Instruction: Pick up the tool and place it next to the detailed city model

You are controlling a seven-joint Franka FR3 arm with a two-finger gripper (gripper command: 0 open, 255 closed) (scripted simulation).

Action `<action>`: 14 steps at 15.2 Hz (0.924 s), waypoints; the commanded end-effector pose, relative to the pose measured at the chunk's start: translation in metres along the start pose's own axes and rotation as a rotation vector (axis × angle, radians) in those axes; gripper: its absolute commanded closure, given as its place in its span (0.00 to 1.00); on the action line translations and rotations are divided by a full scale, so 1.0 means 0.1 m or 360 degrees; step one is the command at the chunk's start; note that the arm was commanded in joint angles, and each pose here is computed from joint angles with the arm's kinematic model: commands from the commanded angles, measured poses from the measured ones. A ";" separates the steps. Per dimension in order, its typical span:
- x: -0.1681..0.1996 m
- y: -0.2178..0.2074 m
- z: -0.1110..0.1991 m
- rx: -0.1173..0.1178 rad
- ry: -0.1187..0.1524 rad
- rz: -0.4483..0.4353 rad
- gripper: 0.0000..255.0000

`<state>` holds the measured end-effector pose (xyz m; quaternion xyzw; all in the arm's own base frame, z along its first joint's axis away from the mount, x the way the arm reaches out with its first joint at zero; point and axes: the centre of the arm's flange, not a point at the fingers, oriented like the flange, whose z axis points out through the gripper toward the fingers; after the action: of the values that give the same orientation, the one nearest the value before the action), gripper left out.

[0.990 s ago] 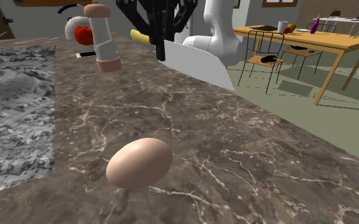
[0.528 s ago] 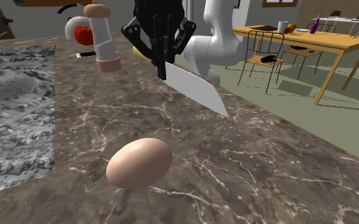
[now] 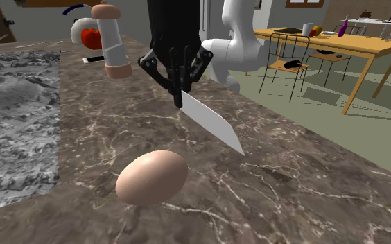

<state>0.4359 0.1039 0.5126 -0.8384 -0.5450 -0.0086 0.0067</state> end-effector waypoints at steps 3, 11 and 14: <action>0.01 0.00 0.03 -0.0001 0.0001 0.0000 1.00; 0.01 0.00 0.03 0.0000 0.0000 0.0000 0.00; 0.01 0.00 -0.11 -0.0001 0.0001 0.0000 0.00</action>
<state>0.4368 0.1048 0.5158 -0.8384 -0.5450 -0.0089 0.0065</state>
